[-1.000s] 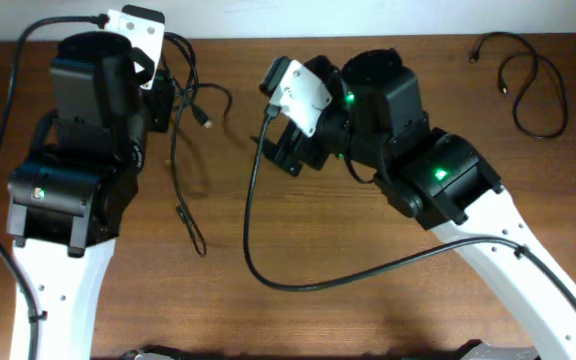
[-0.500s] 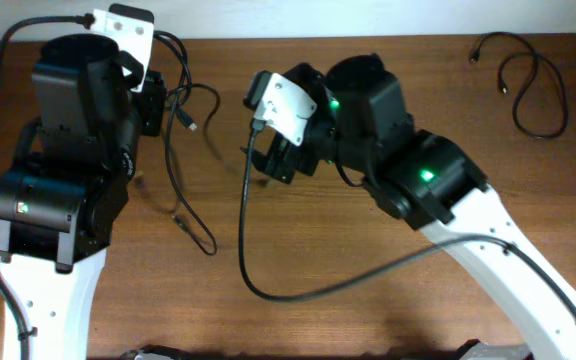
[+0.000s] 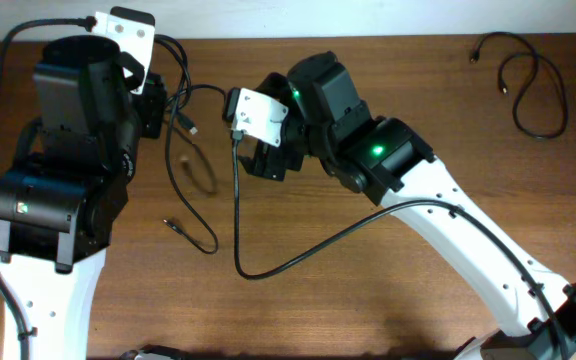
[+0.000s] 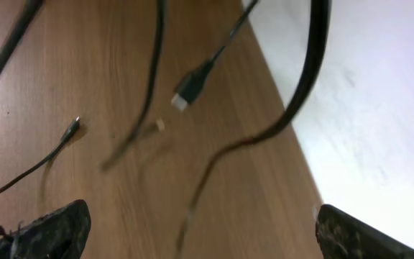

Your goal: Untangle cables

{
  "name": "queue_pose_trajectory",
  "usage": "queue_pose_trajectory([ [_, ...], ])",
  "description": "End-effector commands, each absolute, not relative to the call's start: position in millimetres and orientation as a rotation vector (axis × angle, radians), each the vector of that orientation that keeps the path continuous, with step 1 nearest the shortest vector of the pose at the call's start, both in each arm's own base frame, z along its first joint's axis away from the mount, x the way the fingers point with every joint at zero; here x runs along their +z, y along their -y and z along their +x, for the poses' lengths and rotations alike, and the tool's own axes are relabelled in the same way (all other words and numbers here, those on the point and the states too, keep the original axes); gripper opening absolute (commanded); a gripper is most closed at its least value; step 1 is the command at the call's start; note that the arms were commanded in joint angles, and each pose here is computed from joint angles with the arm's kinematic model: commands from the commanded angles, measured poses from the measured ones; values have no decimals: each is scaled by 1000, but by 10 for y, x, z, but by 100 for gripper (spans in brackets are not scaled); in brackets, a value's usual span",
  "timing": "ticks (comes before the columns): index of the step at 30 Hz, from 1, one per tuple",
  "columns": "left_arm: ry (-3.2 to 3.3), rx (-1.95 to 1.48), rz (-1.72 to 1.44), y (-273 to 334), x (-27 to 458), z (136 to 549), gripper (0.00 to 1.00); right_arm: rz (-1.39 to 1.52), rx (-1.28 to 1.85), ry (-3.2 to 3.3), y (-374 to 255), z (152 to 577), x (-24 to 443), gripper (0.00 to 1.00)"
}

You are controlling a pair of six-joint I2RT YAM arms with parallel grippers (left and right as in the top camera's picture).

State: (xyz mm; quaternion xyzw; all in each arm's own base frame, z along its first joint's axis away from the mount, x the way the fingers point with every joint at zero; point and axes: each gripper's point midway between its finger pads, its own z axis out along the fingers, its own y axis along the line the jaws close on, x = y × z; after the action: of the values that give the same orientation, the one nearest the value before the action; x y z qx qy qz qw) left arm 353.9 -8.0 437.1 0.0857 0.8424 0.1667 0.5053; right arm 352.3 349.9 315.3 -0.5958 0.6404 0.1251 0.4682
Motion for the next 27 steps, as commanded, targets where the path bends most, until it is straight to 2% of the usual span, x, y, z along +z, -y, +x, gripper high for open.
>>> queue_pose_trajectory([
  [1,-1986,391,165,40,4551,3446,0,-1436,305,-1449,-3560,3497,3611,99],
  [6,-1979,364,180,79,4568,3426,0,-1434,304,-1400,-3604,3499,3706,98],
  [16,-1964,343,187,94,4619,3347,0,-1483,342,-1363,-3902,3358,3592,98],
  [21,-1983,346,193,90,4577,3331,0,-1511,357,-1387,-4022,3385,3392,89],
  [24,-1983,347,194,88,4575,3330,0,-1517,358,-1396,-4026,3393,3351,88],
  [25,-1983,347,194,90,4575,3330,0,-1517,357,-1396,-4026,3394,3352,79],
  [26,-1983,346,194,90,4575,3330,0,-1517,357,-1395,-4026,3394,3353,55],
  [27,-1984,346,194,90,4574,3329,0,-1516,357,-1396,-4026,3394,3353,25],
])
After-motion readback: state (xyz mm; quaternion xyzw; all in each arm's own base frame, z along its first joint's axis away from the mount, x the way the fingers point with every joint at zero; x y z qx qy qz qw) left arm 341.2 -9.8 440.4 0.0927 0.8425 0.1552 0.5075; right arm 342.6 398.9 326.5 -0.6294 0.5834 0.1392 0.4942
